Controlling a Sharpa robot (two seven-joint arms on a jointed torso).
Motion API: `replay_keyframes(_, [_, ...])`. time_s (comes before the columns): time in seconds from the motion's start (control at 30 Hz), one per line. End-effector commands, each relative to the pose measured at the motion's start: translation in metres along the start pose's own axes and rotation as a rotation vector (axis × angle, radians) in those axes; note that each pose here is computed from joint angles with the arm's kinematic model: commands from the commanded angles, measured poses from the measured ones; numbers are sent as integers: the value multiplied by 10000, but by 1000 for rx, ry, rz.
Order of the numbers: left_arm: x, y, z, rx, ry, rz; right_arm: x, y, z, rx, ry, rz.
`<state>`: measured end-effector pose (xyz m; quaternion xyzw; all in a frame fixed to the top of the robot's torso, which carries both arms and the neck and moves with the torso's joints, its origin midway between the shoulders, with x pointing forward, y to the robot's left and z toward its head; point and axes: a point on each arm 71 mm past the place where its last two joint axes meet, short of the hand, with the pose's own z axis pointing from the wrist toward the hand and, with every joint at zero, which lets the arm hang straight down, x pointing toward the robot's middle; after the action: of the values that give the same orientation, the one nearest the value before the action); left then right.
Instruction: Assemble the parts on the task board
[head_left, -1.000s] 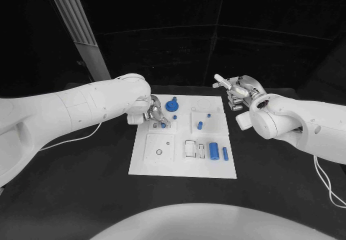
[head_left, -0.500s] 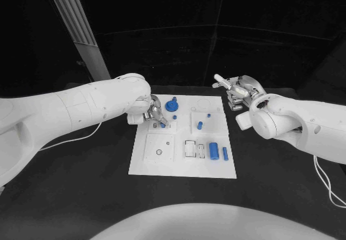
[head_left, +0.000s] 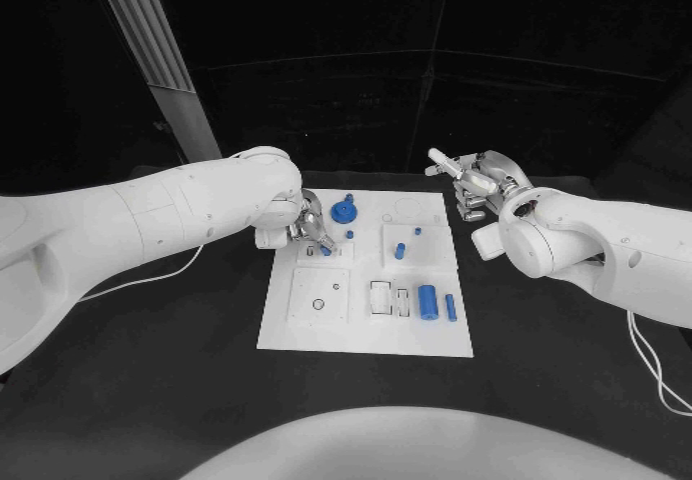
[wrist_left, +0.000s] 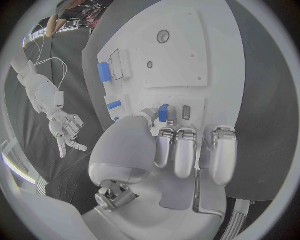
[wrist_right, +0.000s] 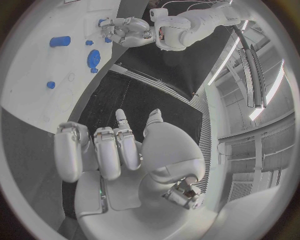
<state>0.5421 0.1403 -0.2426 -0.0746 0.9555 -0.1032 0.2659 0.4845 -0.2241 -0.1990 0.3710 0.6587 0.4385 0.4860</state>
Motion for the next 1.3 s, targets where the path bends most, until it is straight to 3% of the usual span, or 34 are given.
replay_keyframes(0.03, [5, -3, 11, 15, -10, -5, -3, 14, 2, -7, -1, -3])
replay_keyframes(1.3, [17, 46, 16, -28, 28, 18, 13, 18, 4, -6, 5, -1])
